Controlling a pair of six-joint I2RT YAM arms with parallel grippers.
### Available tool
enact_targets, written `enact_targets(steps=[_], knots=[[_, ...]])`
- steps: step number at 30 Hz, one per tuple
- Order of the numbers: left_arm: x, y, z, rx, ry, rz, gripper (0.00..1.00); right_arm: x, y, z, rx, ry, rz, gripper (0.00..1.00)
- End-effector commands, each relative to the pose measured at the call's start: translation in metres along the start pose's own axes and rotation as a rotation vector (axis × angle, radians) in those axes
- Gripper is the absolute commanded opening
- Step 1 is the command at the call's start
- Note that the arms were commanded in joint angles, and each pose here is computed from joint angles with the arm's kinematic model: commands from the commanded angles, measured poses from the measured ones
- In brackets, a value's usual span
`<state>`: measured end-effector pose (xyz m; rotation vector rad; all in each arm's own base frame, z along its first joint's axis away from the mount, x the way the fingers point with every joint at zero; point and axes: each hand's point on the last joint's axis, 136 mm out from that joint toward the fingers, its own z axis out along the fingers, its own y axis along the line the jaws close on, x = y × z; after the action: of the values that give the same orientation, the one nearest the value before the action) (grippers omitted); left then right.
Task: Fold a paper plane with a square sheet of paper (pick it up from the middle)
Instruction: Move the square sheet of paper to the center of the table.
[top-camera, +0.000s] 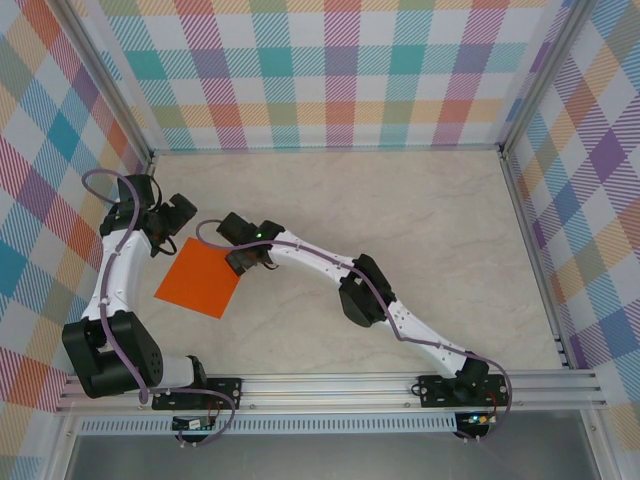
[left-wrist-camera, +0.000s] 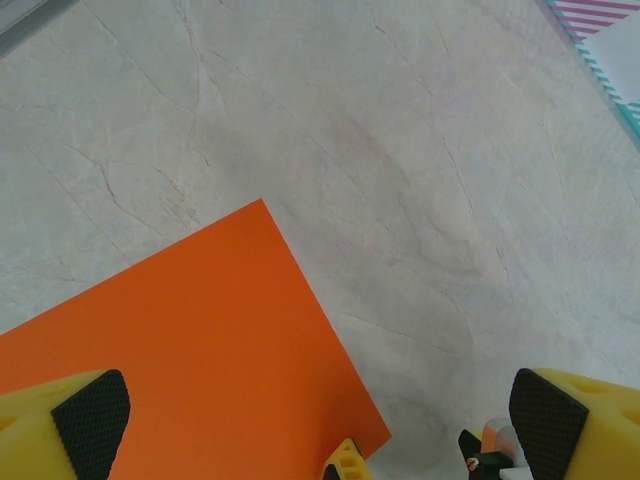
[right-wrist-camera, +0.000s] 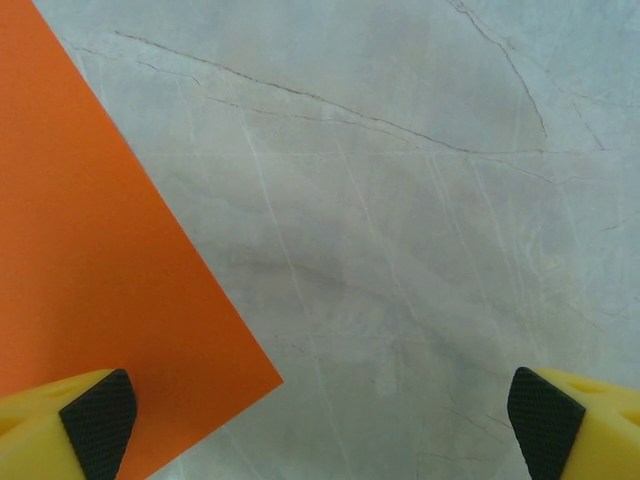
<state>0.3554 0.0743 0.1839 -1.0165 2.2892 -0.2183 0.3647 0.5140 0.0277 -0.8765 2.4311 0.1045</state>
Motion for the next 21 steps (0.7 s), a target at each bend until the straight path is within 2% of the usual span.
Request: enact_targets(steps=[1,8,11,17,21], knots=[[0.002,0.011,-0.005,-0.032,0.004,0.007,1.0,0.046,-0.036,0.016,0.12,0.154,-0.038,0.98],[0.003,0.012,-0.003,-0.034,0.007,0.012,1.0,0.078,-0.12,-0.008,0.207,0.205,0.125,0.97],[0.004,0.012,-0.002,-0.029,0.012,0.013,1.0,0.107,-0.161,-0.022,0.253,0.245,0.174,0.97],[0.008,0.007,0.0,-0.002,0.032,0.006,1.0,0.188,-0.23,-0.053,0.328,0.379,0.219,0.97],[0.014,0.001,0.005,0.04,0.062,-0.014,1.0,0.202,-0.259,-0.077,0.361,0.393,0.289,0.97]])
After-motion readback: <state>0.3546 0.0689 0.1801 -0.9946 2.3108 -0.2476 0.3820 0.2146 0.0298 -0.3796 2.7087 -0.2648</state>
